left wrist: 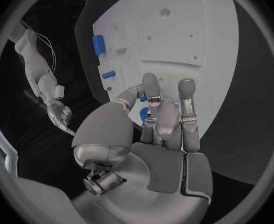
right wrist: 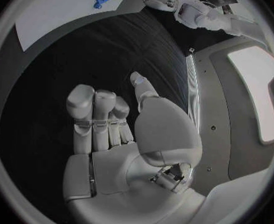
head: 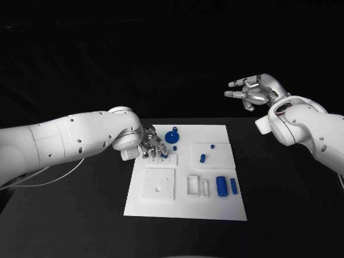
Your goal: Assemble the parts on the task board
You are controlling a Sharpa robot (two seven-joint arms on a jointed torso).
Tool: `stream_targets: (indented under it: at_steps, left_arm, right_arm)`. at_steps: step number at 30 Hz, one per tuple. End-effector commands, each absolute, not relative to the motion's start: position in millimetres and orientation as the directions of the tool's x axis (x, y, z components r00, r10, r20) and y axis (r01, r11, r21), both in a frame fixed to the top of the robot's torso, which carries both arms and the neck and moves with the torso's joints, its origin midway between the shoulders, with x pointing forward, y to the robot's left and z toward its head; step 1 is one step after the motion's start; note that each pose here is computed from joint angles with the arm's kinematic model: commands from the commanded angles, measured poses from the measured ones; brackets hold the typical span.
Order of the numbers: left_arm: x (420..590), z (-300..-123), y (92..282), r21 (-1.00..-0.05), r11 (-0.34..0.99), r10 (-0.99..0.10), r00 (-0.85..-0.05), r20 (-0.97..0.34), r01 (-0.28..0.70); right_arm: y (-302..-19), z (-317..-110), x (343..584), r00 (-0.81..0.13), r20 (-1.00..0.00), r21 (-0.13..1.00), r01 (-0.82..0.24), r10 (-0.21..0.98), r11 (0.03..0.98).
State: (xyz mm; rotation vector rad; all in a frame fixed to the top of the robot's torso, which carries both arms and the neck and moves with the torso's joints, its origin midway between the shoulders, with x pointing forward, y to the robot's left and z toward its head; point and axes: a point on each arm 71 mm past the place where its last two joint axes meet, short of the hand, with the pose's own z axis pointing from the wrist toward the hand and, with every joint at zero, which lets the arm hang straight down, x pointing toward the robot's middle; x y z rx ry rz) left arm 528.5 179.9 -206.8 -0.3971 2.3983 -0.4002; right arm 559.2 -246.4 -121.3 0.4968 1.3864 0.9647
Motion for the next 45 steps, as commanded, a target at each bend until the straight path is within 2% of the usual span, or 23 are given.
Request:
stream_targets:
  at_steps: [1,45]
  left_arm:
    - [527.8,-208.8,178.8,-0.363,0.918,-0.354,-0.746,-0.565,-0.161]
    - [526.9,-222.8,182.9,-0.326,0.933,-0.328,-0.734,-0.595,-0.153]
  right_arm:
    - [-244.7,-121.3,559.2,-0.108,-0.59,0.791,-0.279,0.8,0.545]
    - [-245.0,-122.4,559.9,-0.111,-0.591,0.791,-0.276,0.799,0.546]
